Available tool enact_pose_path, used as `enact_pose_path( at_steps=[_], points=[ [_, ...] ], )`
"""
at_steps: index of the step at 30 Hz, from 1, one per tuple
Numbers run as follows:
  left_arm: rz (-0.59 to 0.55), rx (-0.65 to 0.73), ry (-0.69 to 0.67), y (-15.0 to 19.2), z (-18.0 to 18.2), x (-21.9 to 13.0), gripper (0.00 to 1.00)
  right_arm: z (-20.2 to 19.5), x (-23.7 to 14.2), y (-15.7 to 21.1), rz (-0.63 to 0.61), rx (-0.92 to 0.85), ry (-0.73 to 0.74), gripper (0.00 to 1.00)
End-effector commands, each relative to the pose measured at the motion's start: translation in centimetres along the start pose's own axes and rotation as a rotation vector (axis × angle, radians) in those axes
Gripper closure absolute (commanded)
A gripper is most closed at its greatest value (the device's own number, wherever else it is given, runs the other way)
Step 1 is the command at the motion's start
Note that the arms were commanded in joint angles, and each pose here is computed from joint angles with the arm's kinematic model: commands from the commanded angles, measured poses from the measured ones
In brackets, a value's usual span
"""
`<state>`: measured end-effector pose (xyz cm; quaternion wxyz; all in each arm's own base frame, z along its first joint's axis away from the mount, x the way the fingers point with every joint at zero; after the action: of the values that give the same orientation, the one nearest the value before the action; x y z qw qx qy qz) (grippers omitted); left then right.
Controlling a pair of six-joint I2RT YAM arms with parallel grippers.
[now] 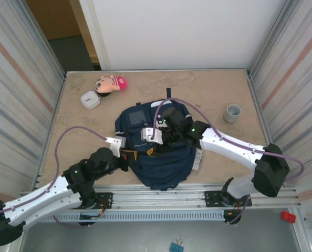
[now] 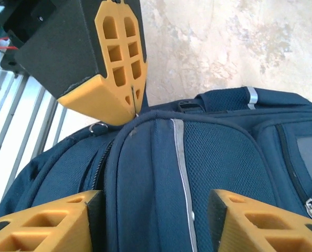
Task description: Pack the student bag
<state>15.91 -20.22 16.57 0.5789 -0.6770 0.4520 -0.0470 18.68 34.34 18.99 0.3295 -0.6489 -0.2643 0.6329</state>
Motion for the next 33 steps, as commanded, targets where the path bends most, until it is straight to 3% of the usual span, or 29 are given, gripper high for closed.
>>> enact_pose_path(
  at_steps=[1, 7, 14, 16, 23, 33],
  points=[
    [-0.067, 0.026, 0.058, -2.7, -1.6, -0.4, 1.0, -1.2, 0.3, -1.2, -0.013, -0.012, 0.058, 0.44],
    [-0.074, 0.02, 0.034, -2.9, -1.2, -0.4, 1.0, -1.7, 0.5, -1.0, 0.002, -0.009, 0.082, 0.47],
    [-0.059, -0.02, -0.107, -2.1, 1.4, -1.1, 1.0, -1.3, -1.1, -1.5, -0.038, -0.016, 0.067, 0.92],
    [-0.06, -0.029, -0.157, -1.9, 2.4, -1.5, 1.0, -0.9, -1.9, -2.1, -0.083, -0.007, 0.021, 0.99],
    [-0.1, -0.038, -0.259, -2.5, 4.7, -2.2, 1.0, 0.3, -4.1, -3.4, -0.161, -0.046, -0.072, 1.0],
    [-0.046, -0.134, -0.346, -2.6, 9.3, -0.9, 1.0, 2.1, -6.1, -5.0, -0.239, -0.114, -0.153, 1.0]
  ],
)
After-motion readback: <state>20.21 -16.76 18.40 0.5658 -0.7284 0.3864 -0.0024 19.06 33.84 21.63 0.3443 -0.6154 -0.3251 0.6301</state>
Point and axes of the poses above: each hand's point on the last joint's axis, 136 mm out from that joint toward the fingers, its own x axis out along the fingers, its own z axis along the line the jaws close on, y = z × x, the point moved 1 cm from there along -x, back along the fingers, and after that the axes turned 14 degrees about x, right-handed, at the moved point
